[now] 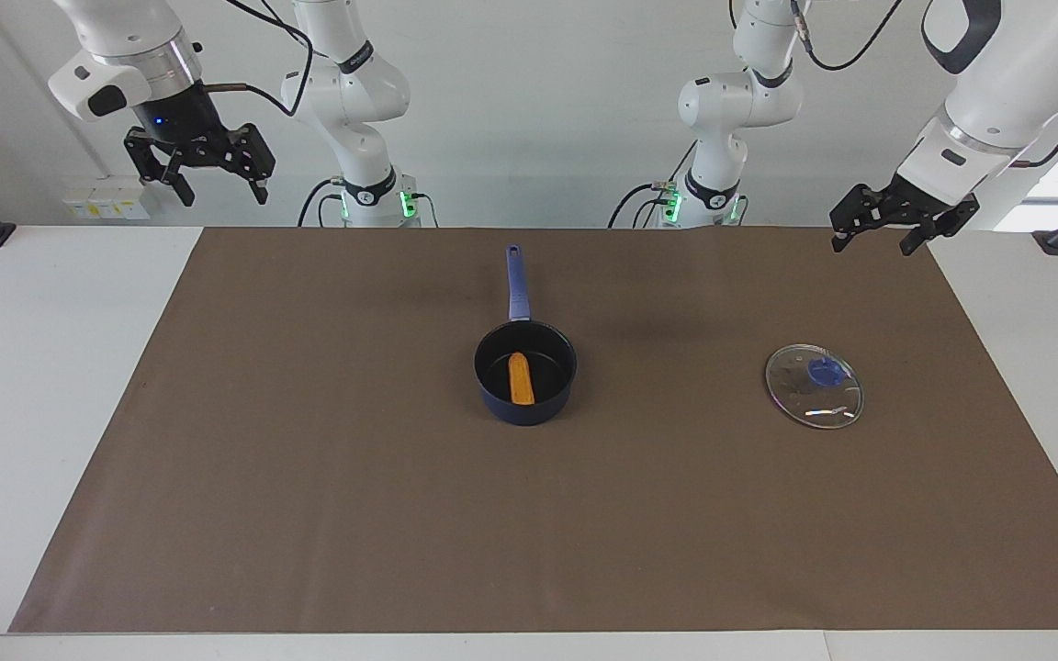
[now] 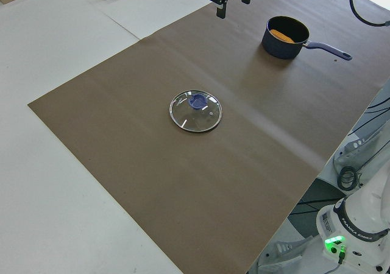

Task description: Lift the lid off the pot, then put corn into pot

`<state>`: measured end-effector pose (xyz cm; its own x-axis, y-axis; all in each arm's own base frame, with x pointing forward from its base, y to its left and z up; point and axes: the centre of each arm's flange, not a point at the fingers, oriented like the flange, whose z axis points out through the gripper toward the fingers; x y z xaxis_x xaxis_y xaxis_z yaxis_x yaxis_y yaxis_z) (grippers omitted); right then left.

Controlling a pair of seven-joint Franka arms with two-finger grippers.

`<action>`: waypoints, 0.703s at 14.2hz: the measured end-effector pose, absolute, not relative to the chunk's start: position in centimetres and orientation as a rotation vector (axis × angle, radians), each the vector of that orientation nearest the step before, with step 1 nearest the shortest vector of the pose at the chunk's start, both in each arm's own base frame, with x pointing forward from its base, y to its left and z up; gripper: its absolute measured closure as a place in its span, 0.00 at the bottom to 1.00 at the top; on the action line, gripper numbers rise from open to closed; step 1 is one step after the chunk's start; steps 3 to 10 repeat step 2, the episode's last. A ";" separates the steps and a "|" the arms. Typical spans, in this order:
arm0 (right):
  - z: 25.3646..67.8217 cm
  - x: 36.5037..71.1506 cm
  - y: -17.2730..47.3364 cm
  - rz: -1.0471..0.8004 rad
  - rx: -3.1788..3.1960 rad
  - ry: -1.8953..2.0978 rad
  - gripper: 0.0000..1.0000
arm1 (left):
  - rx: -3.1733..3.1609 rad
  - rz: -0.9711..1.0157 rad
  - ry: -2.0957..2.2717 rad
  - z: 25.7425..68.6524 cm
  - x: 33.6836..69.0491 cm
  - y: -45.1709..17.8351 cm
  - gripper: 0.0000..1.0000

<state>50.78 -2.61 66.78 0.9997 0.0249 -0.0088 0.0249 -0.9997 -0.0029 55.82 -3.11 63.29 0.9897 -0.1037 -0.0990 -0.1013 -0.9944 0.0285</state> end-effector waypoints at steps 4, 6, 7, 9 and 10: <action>66.8 50.8 -2.6 0.014 -3.139 -0.039 0.00 | 3.110 -0.157 -0.160 63.3 55.8 -3.1 0.00; 66.8 50.8 -2.6 0.014 -3.139 -0.039 0.00 | 3.110 -0.157 -0.160 63.3 55.8 -3.1 0.00; 66.8 50.8 -2.6 0.014 -3.139 -0.039 0.00 | 3.110 -0.157 -0.160 63.3 55.8 -3.1 0.00; 66.8 50.8 -2.6 0.014 -3.139 -0.039 0.00 | 3.110 -0.157 -0.160 63.3 55.8 -3.1 0.00; 66.8 50.8 -2.6 0.014 -3.139 -0.039 0.00 | 3.110 -0.157 -0.160 63.3 55.8 -3.1 0.00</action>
